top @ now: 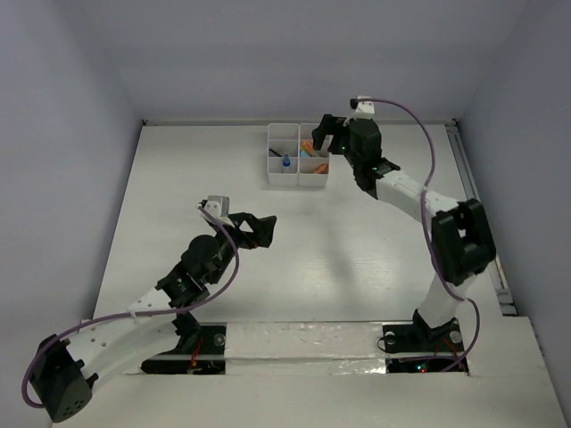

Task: Sort the stationery into containers
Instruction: Reset both arms

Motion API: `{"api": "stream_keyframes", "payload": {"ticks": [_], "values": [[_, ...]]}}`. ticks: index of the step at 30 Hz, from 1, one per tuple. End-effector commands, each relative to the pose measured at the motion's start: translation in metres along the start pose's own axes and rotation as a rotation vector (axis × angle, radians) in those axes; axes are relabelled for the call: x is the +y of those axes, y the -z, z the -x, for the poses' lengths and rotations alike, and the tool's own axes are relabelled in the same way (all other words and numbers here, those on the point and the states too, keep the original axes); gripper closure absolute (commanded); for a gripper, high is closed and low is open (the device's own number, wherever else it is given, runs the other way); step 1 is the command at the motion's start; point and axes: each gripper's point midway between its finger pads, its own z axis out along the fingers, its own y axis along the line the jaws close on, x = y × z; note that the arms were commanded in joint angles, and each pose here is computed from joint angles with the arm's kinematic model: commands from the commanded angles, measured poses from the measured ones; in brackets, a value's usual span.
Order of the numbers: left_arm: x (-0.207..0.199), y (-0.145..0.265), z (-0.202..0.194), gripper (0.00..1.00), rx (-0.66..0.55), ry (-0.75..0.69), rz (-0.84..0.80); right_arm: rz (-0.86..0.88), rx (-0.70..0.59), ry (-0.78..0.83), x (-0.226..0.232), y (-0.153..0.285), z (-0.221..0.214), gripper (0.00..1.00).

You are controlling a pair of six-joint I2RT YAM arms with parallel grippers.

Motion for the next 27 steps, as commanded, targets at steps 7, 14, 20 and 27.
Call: {"api": "stream_keyframes", "payload": {"ticks": [7,14,20,27], "values": [[-0.031,0.011,0.071,0.01,-0.123,0.14,-0.046,0.169,-0.176,-0.138,0.026,0.141,0.087,0.0],[-0.05,0.045,0.127,0.01,-0.228,0.221,-0.127,0.17,-0.287,-0.195,-0.01,0.255,0.073,0.0],[-0.046,0.072,0.158,0.01,-0.304,0.238,-0.128,0.1,-0.335,-0.249,-0.043,0.31,0.056,0.0],[-0.034,0.074,0.139,0.01,-0.263,0.201,-0.094,0.104,-0.288,-0.235,-0.043,0.312,0.046,0.0]]}}
